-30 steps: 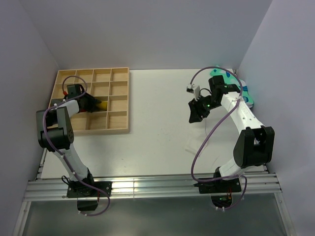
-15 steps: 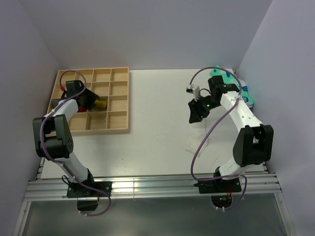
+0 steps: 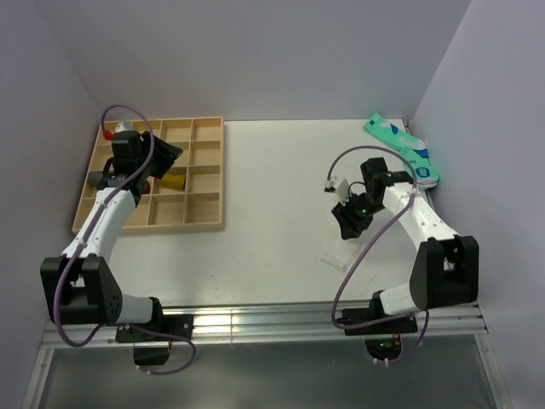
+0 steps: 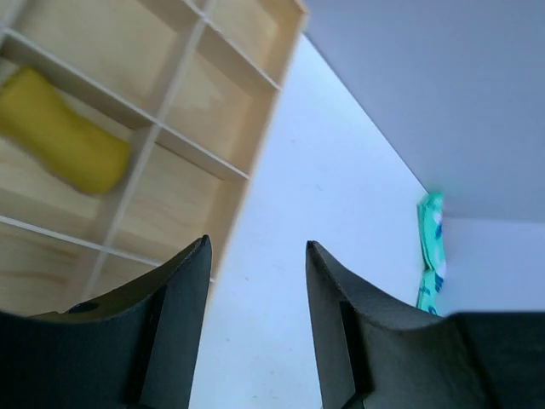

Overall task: Roll the socks
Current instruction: Move the sock to the center of the board.

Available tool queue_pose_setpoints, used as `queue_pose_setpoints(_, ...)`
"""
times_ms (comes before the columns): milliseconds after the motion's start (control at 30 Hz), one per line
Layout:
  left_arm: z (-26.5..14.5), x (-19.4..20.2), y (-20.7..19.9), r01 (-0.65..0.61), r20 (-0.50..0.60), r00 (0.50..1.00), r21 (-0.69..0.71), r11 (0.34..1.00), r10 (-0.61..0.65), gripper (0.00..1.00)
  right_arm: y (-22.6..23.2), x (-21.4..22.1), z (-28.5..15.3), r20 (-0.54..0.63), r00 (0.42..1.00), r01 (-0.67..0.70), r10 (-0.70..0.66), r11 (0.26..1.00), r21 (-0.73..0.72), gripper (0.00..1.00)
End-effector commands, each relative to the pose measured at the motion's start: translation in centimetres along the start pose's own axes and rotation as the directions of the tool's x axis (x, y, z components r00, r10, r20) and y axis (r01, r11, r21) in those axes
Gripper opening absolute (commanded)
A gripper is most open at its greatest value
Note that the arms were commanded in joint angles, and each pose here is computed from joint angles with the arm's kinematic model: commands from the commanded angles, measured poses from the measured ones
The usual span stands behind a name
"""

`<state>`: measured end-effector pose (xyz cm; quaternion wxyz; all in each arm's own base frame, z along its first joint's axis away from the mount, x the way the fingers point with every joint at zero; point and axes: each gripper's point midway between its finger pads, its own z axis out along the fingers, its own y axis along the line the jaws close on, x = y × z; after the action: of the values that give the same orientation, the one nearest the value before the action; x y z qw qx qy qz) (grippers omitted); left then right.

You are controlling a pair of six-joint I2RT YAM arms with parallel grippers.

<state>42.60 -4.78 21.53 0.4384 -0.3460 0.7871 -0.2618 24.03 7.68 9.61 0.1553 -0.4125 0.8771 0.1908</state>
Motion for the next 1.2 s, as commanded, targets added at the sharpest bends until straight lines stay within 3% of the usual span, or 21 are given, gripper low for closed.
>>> queue_pose_setpoints(0, -2.2, 1.4, -4.1, -0.052, 0.012, 0.999, 0.118, 0.992, 0.051, 0.53, 0.2, 1.9, -0.1, -0.045, 0.993, 0.113, -0.109, 0.99, 0.085, 0.53)
queue_pose_setpoints(333, -5.1, 4.4, -7.8, -0.075, -0.016, 0.997, 0.254, 0.964, 0.082, 0.53, 3.9, 3.5, 3.2, -0.126, 0.957, 0.276, -0.263, 0.956, 0.103, 0.53)
queue_pose_setpoints(767, -7.2, 4.7, -8.8, -0.101, -0.01, 0.994, 0.306, 0.947, 0.109, 0.53, 4.8, 4.3, 6.6, -0.198, 0.944, 0.28, -0.264, 0.958, 0.059, 0.49)
queue_pose_setpoints(1167, -6.7, 5.2, -8.7, -0.108, -0.029, 0.992, 0.31, 0.945, 0.123, 0.53, 4.8, 5.4, 8.3, -0.251, 0.936, 0.264, -0.247, 0.964, 0.036, 0.46)
